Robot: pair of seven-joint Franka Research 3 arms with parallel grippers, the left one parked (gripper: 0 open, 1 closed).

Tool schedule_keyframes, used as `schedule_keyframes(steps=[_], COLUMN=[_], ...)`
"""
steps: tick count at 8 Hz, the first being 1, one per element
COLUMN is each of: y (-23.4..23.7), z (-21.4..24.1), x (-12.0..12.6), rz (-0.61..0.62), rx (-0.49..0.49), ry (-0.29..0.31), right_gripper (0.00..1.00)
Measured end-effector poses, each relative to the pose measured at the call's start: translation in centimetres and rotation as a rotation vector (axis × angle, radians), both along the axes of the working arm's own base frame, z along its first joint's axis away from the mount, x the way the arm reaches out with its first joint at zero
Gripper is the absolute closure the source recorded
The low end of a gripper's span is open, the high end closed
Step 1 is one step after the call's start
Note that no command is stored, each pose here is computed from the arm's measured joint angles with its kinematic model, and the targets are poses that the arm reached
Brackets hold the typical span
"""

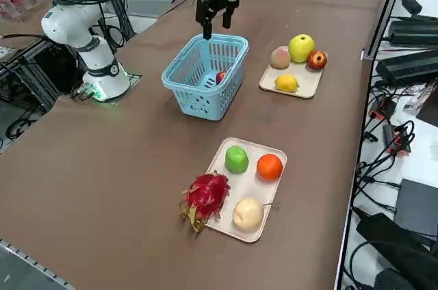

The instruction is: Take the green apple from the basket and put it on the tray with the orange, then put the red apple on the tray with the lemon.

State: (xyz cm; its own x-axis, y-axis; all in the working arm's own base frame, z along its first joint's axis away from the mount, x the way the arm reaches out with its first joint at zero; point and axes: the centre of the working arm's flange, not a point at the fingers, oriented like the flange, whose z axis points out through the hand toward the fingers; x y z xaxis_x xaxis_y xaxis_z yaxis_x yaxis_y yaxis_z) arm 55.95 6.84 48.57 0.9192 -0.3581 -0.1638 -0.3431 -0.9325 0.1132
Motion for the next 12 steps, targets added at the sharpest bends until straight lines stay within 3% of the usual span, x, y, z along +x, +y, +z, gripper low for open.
schedule_keyframes(steps=[1,3,6,9,12], y=[3.4,6.5,6.1,6.5,8.1], z=[-1.5,-5.0,-9.6,-12.7,-16.0], x=[-0.9,-2.5,-4.9,-5.8,-6.2], rz=[-0.039,-0.122,-0.280,-0.379,-0.403], rx=[-0.023,-0.042,-0.034,-0.032,-0.013], ry=[0.011,-0.030,-0.126,-0.158,-0.200], right_gripper=[0.00,0.00,0.00,0.00,0.00])
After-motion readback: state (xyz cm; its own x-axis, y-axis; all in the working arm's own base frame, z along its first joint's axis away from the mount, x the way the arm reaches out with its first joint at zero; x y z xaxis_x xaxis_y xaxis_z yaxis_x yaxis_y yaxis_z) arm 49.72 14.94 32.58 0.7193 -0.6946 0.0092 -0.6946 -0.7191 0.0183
